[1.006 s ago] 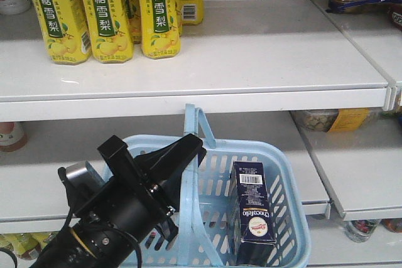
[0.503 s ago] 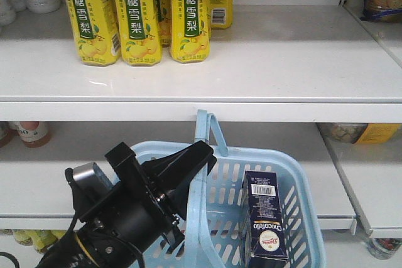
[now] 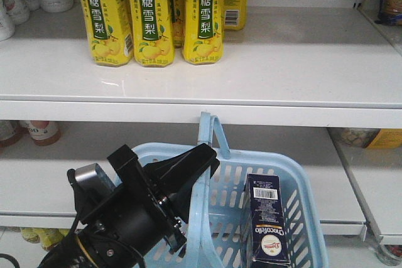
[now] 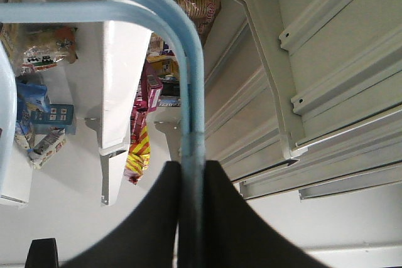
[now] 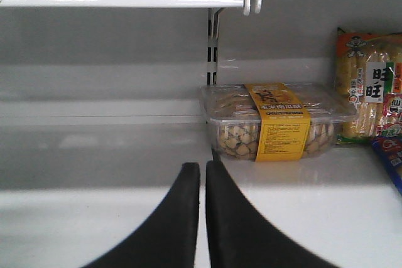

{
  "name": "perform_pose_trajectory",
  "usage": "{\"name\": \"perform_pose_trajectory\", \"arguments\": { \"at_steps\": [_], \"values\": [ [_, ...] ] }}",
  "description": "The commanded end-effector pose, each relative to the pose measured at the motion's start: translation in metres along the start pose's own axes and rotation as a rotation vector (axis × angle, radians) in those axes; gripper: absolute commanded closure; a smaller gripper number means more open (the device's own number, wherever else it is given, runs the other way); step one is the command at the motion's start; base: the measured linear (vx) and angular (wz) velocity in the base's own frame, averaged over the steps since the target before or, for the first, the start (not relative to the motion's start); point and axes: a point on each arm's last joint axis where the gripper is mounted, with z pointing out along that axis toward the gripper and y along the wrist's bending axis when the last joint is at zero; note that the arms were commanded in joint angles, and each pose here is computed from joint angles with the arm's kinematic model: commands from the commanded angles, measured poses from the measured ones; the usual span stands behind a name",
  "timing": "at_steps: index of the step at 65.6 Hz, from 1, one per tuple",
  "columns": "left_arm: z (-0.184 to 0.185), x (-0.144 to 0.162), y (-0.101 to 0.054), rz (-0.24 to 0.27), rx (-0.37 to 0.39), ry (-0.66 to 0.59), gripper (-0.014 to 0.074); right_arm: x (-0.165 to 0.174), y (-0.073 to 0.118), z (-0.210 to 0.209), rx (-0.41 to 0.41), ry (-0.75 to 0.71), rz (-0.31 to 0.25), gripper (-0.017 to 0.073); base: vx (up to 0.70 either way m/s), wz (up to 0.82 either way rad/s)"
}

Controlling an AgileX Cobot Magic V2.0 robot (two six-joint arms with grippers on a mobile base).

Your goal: Left arm holds basket, right arm returns cookies

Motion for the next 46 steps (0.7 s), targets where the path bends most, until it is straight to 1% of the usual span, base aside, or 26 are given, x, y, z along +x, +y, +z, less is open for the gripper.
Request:
{"name": "perform_pose_trajectory", "arguments": {
  "at_steps": [1,46],
  "values": [
    [-0.0022,-0.0041,-0.0426,-0.029,0.350,-0.051,0.0596,-0.0010,0.0002,0.0001,-0.002,-0.065,-0.009,0.0568,0.00,0.00],
    [-0.0022,-0.0041,-0.0426,-0.029,0.350,-0.051,0.0596,-0.0010,0.0002,0.0001,-0.002,-0.065,-0.009,0.0568,0.00,0.00]
  ]
}}
